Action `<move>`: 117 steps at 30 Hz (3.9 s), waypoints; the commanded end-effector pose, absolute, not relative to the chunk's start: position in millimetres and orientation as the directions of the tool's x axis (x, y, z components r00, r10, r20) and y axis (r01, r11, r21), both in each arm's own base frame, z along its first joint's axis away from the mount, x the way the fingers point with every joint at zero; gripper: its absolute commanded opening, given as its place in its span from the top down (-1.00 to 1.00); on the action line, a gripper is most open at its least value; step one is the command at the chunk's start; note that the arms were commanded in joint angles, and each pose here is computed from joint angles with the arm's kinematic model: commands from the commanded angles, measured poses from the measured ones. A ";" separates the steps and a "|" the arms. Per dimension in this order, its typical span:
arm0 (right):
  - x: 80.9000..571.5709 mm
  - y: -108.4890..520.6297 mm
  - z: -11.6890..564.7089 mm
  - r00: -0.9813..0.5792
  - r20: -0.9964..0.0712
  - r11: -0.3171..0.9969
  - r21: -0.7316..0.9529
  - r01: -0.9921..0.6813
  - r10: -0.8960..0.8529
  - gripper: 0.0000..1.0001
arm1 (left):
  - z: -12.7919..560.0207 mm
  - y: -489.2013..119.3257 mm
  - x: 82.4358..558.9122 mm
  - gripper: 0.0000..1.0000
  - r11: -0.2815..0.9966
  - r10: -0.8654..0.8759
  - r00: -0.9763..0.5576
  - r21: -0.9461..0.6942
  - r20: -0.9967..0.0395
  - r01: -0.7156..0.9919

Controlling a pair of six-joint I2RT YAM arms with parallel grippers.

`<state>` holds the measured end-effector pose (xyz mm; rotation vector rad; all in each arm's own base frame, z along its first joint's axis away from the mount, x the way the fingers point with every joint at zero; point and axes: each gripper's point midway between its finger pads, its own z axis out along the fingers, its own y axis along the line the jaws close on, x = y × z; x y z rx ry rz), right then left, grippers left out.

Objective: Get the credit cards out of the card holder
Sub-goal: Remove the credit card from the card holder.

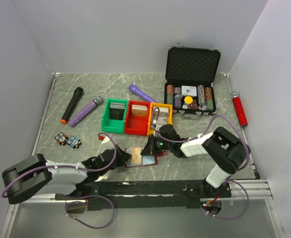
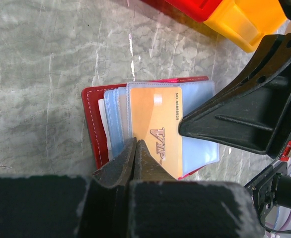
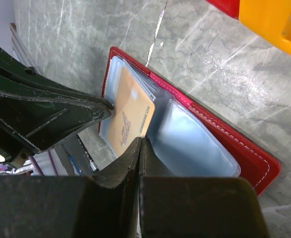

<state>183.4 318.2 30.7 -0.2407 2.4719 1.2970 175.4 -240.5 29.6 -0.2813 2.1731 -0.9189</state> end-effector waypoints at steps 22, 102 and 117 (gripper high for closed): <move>179.9 313.8 45.8 -0.917 -0.399 0.498 0.796 -0.343 0.005 1.00 | -7.5 -210.2 156.0 0.98 0.799 -0.400 -0.741 -0.601 -0.540 0.007; 184.3 323.8 44.4 -0.946 -0.325 0.476 0.836 -0.274 0.025 0.18 | -9.4 -234.8 152.2 0.98 0.799 -0.312 -0.777 -0.593 -0.547 0.097; 182.2 322.8 44.5 -0.950 -0.309 0.455 0.851 -0.261 0.033 0.82 | -8.5 -232.5 152.0 0.98 0.798 -0.323 -0.773 -0.596 -0.546 0.088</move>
